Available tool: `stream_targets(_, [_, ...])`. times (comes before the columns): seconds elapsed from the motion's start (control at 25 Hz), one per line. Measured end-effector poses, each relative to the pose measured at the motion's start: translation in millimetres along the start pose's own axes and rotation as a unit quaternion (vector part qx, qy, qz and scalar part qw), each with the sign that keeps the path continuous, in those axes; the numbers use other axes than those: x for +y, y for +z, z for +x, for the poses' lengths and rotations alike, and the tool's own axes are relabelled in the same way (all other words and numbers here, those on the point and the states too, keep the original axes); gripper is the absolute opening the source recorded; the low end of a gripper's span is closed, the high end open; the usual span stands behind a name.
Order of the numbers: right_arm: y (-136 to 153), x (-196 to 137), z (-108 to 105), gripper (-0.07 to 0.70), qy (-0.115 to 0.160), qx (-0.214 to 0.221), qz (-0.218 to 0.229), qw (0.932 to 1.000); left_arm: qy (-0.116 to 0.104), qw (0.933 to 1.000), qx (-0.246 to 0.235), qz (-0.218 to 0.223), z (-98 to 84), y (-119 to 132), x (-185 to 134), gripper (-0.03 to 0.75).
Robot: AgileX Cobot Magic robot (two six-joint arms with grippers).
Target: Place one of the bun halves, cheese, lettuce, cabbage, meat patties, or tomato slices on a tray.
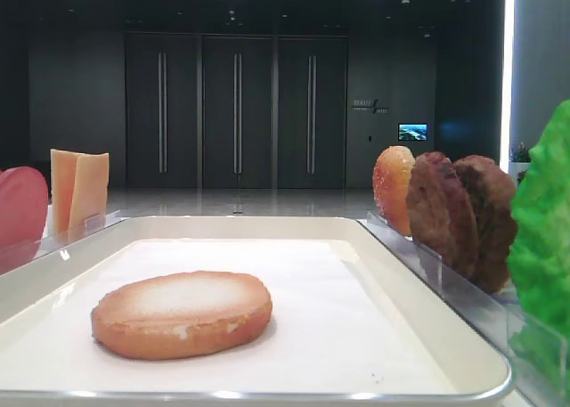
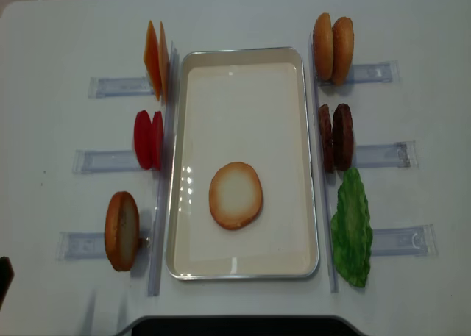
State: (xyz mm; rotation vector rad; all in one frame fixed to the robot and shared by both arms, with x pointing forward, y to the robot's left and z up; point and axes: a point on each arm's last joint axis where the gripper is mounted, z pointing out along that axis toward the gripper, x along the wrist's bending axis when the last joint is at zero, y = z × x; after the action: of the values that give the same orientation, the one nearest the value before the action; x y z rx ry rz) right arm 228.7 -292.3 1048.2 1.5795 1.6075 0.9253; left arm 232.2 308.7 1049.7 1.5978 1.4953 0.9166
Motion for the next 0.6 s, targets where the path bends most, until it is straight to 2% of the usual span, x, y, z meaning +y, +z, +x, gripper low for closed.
stream_targets(0.32, [0.0, 0.0, 0.0, 0.290, 0.000, 0.000, 0.000, 1.0000, 0.006, 0.9997, 0.001, 0.023, -0.1, 5.2, -6.6, 0.454])
stream_targets(0.6, [0.0, 0.0, 0.0, 0.290, 0.000, 0.000, 0.000, 1.0000, 0.008, 0.9997, 0.001, 0.025, -0.1, 5.3, -7.0, 0.454])
